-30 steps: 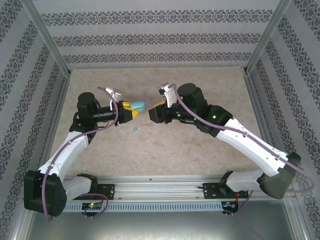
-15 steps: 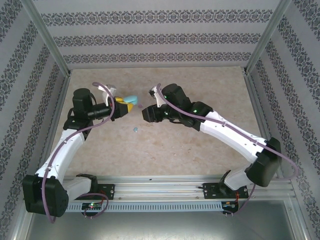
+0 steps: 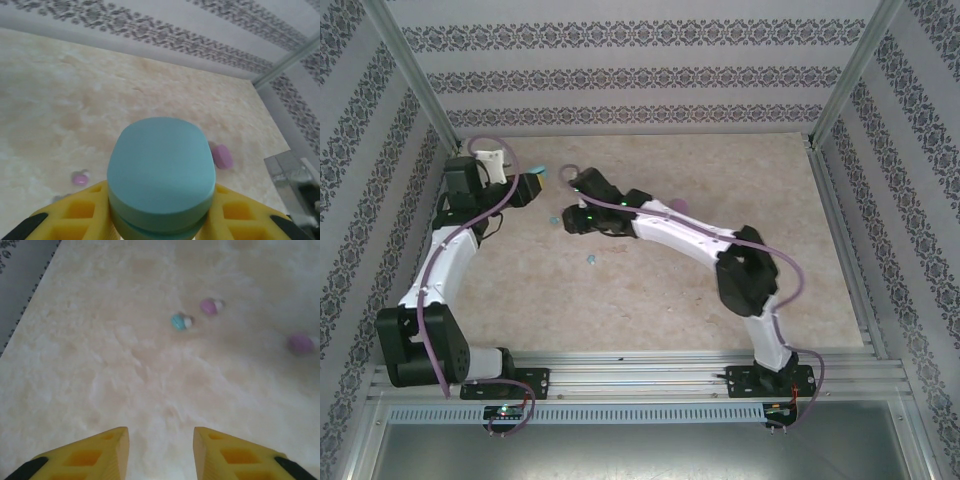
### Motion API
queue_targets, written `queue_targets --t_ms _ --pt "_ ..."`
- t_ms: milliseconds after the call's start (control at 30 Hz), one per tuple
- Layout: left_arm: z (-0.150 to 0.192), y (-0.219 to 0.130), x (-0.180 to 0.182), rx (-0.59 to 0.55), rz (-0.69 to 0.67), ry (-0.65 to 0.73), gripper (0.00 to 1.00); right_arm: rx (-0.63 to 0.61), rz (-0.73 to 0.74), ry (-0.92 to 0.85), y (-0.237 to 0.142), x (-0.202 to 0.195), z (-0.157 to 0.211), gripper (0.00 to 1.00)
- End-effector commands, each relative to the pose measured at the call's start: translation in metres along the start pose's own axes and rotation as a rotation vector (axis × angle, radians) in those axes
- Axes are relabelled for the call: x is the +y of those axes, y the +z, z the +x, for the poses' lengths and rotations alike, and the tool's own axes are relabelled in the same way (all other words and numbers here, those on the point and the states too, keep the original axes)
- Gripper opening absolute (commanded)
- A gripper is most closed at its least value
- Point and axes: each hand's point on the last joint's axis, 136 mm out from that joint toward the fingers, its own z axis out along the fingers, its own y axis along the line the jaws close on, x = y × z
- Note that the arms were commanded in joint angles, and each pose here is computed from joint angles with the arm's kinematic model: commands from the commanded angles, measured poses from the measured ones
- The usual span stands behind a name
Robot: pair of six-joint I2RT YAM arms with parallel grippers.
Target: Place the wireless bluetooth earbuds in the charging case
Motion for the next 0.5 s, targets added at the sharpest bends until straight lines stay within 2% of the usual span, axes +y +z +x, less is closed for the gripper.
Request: queue_targets --t_ms 0,67,233,467 --pt "-0.013 -0.004 0.019 -0.026 -0.049 -0.072 0.2 -0.011 0.044 -0.073 0.023 0.007 -0.012 0.32" --pt "-0.015 -0.003 0.027 -0.032 -0.048 -0.101 0.2 -0.012 0.046 -0.119 0.045 0.012 -0.014 0.28" --pt "-0.015 0.001 0.041 -0.029 -0.051 -0.136 0.2 -0.036 0.029 -0.175 0.087 0.019 -0.026 0.27" --pt "-0.009 0.012 0.05 -0.007 -0.041 -0.153 0.2 -0.127 0.054 -0.256 0.118 0.014 -0.042 0.32"
